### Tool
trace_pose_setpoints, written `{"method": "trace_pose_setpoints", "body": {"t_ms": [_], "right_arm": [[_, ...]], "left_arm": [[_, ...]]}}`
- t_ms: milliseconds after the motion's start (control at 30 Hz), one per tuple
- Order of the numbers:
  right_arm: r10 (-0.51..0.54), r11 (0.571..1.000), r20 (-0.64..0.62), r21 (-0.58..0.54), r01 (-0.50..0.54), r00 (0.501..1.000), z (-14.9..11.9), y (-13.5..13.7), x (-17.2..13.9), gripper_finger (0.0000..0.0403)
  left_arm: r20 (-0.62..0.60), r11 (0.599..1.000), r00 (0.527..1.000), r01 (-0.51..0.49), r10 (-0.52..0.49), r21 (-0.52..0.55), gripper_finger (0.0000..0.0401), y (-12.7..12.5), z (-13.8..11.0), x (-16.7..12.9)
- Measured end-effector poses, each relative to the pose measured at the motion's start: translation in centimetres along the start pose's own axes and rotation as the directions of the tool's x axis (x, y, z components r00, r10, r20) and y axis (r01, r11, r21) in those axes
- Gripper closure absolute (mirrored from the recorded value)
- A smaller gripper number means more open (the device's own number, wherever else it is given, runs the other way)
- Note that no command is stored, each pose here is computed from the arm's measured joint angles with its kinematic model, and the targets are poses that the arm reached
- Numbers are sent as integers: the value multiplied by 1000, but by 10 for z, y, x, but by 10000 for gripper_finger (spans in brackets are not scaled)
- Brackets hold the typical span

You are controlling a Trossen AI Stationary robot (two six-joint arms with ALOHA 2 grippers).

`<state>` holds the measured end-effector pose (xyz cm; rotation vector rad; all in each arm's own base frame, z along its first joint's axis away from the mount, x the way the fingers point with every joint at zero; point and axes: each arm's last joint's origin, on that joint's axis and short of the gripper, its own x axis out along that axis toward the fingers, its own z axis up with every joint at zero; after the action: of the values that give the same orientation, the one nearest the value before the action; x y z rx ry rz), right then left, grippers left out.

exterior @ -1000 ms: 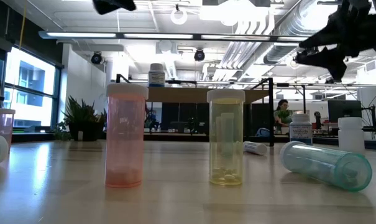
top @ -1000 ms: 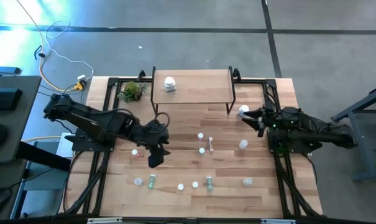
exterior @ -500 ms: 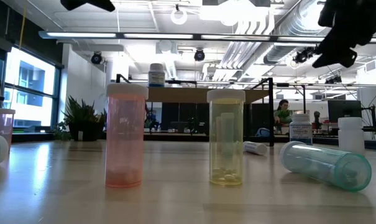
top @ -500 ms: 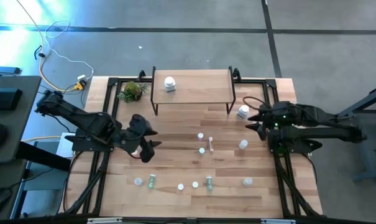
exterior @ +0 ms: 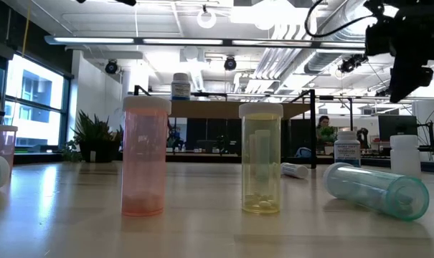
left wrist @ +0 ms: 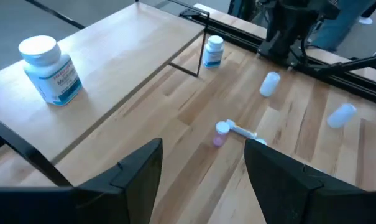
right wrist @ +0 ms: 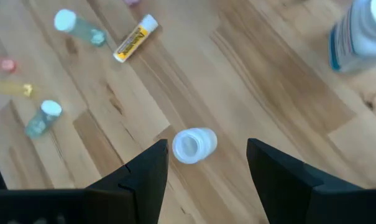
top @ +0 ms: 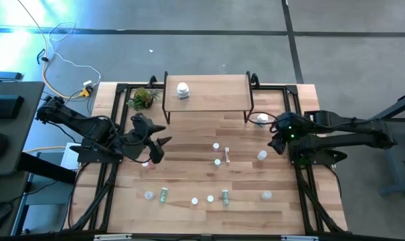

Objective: Pick and place medicine bottles onto shelf by color
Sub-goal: Put the top transparent pill bottle on the shelf

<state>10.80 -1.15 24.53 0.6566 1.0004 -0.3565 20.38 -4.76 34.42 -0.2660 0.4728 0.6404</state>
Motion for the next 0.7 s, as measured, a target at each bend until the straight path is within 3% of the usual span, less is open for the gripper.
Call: {"method": "trace_pose_setpoints", "body": {"t_ms": [167,300,500,700], "right_arm": [[-21,986,-49,165,29,999,5,3,10,194],[-7,972,-95,235,29,995,9,6,17,194],[-28,976,-169,208,64,985,7,18,30,194],[-138,974,-162,158,164,977,2,28,42,194]], "left_arm": [[1,1000,1000,-12,12,-7,185,2,1,2],[-11,1000,1000,-15,15,-17,185,4,3,5],[-11,1000,1000,-24,24,-10,185,6,4,6],[-12,1000,1000,-22,22,3,185,6,4,6]]}}
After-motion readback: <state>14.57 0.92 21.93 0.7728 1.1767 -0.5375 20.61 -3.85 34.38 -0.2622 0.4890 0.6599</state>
